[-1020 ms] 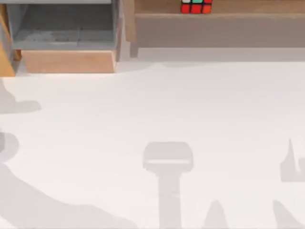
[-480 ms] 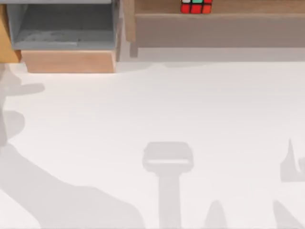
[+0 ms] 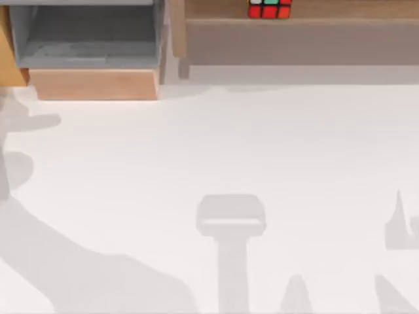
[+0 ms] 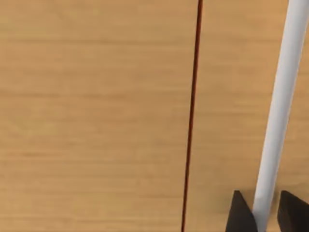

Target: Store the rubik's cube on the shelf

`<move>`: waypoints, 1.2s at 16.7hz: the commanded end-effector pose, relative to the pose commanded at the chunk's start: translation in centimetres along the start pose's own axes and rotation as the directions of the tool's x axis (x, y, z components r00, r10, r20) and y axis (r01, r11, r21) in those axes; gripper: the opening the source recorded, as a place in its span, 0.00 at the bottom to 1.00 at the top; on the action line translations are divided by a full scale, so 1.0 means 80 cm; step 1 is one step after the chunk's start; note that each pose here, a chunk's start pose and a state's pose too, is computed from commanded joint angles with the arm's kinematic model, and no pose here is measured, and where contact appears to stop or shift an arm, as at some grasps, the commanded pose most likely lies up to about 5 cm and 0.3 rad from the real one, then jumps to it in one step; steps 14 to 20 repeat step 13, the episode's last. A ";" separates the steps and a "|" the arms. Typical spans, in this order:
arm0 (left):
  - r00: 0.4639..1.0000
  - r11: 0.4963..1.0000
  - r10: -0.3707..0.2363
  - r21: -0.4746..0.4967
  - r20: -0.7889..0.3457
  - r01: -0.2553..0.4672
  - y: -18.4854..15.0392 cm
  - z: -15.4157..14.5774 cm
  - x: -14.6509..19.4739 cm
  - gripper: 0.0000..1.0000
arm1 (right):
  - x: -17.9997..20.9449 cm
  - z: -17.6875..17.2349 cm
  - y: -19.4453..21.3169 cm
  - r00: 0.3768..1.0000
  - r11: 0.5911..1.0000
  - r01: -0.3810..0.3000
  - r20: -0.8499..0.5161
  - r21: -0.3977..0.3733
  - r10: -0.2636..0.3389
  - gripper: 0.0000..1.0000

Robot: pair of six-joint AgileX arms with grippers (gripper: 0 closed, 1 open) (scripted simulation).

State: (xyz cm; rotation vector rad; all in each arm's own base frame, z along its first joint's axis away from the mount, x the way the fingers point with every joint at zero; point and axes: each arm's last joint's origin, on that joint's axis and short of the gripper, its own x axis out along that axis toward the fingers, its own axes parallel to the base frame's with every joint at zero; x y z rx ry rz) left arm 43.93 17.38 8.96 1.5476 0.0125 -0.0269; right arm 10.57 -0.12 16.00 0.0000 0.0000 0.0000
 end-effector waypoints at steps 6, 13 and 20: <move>1.000 1.000 0.000 0.000 0.000 0.000 0.000 0.000 0.000 0.90 | 0.000 0.000 0.000 1.000 1.000 0.000 0.000 0.000 0.000 1.00; 1.000 1.000 0.000 0.000 0.000 0.000 0.000 0.000 0.000 1.00 | 0.000 0.000 0.000 1.000 1.000 0.000 0.000 0.000 0.000 1.00; 1.000 1.000 0.000 0.000 0.000 0.000 0.000 0.000 0.000 1.00 | 0.000 0.000 0.000 1.000 1.000 0.000 0.000 0.000 0.000 1.00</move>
